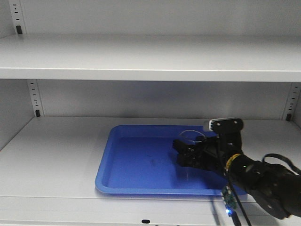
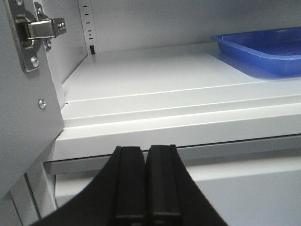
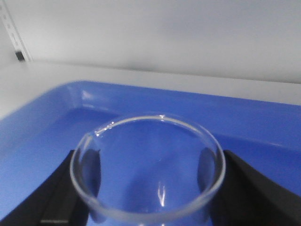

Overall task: Pick beaker and place in left cabinet
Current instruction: 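Extend the right gripper over the blue tray and lower the beaker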

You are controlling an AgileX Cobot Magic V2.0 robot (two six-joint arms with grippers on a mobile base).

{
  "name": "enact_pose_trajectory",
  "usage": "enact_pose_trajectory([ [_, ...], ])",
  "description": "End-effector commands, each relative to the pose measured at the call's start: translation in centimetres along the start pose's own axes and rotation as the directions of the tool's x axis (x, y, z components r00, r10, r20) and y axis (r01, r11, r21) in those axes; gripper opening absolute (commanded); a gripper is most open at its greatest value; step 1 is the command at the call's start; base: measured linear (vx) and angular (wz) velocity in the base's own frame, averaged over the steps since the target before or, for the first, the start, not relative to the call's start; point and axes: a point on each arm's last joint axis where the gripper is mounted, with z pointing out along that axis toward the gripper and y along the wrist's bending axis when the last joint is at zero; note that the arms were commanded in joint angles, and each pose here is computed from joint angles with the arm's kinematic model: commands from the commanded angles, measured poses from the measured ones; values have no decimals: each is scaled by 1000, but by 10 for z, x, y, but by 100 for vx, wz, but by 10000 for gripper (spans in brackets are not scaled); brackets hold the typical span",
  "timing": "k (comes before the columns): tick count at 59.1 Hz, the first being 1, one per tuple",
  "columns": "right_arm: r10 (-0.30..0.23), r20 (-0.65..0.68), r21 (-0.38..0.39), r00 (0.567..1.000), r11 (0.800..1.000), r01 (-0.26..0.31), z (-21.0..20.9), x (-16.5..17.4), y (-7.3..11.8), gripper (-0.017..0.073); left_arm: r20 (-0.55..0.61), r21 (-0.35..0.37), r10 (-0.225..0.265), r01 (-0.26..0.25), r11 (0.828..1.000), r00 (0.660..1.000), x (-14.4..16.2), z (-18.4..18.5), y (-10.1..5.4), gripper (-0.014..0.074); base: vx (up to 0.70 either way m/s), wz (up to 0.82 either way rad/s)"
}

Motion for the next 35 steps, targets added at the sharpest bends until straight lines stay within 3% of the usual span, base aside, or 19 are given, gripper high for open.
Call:
enact_pose_trajectory([
  [1,-53,148,-33,988,998,59,4,-32,2,1,91,9,-6,6,1000,996,-4,-1,-1,-8,0,0],
  [10,-130,135,-23,982,991,134,9,-27,1,58,91,9,-6,6,1000,996,-4,-1,-1,-8,0,0],
  [17,-169,135,-27,976,984,174,9,-27,2,163,91,9,-6,6,1000,996,-4,-1,-1,-8,0,0],
  [35,-175,134,-28,975,983,180,9,-27,2,601,91,9,-6,6,1000,996,-4,-1,-1,-8,0,0],
])
